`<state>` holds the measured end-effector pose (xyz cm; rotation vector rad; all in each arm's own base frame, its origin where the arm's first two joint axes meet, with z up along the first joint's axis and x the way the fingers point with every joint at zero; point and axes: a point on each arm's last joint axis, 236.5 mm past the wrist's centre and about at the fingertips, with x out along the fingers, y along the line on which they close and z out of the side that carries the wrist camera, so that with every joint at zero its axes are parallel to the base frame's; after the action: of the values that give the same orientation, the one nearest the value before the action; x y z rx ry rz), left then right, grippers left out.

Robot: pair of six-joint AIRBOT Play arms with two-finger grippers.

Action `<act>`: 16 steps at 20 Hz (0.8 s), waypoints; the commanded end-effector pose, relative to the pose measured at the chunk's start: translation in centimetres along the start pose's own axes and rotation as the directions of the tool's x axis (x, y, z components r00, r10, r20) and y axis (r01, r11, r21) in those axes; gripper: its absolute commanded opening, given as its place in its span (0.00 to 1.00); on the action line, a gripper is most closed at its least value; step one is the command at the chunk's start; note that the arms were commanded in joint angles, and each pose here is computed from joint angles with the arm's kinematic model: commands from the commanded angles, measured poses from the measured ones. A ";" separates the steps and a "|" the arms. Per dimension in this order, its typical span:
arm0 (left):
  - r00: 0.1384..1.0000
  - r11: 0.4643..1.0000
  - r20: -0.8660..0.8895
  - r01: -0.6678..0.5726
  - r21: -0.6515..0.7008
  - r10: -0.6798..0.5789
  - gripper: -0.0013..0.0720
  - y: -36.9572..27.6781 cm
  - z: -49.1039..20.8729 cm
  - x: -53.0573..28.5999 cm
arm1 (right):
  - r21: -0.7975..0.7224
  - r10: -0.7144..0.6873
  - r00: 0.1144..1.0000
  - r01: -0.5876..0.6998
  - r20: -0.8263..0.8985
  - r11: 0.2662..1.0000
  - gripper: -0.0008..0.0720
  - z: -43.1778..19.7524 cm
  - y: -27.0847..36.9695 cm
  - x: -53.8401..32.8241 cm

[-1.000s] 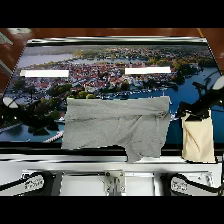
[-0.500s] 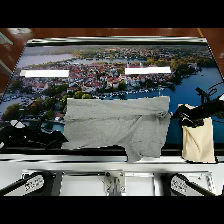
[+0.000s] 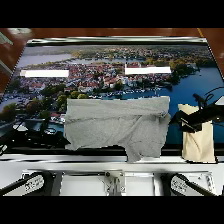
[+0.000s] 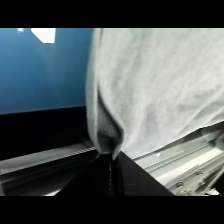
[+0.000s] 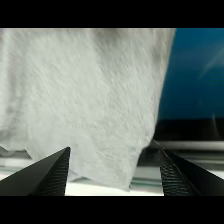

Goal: Fold the shirts.

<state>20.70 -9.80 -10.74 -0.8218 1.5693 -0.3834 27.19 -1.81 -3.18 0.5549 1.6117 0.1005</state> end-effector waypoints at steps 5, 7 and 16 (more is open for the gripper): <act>0.998 0.998 0.013 0.064 0.006 -0.064 0.07 -1.4 0.2 0.0 | 0.079 0.104 0.983 -0.093 -0.153 0.993 0.95 -6.5 -0.4 7.8; 0.998 0.998 0.025 0.065 0.003 -0.066 0.07 -1.4 0.6 -0.3 | 0.098 0.117 0.978 -0.101 -0.175 0.990 0.95 -7.7 -0.5 8.8; 0.996 0.997 0.064 0.064 0.035 -0.066 0.07 -2.2 2.4 -1.5 | 0.143 0.134 0.980 -0.113 -0.149 0.983 0.47 -8.4 -0.3 11.2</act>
<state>23.09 -9.90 -8.92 -0.8582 1.4876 -0.4243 18.50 4.30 -11.82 0.7625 1.7701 0.1436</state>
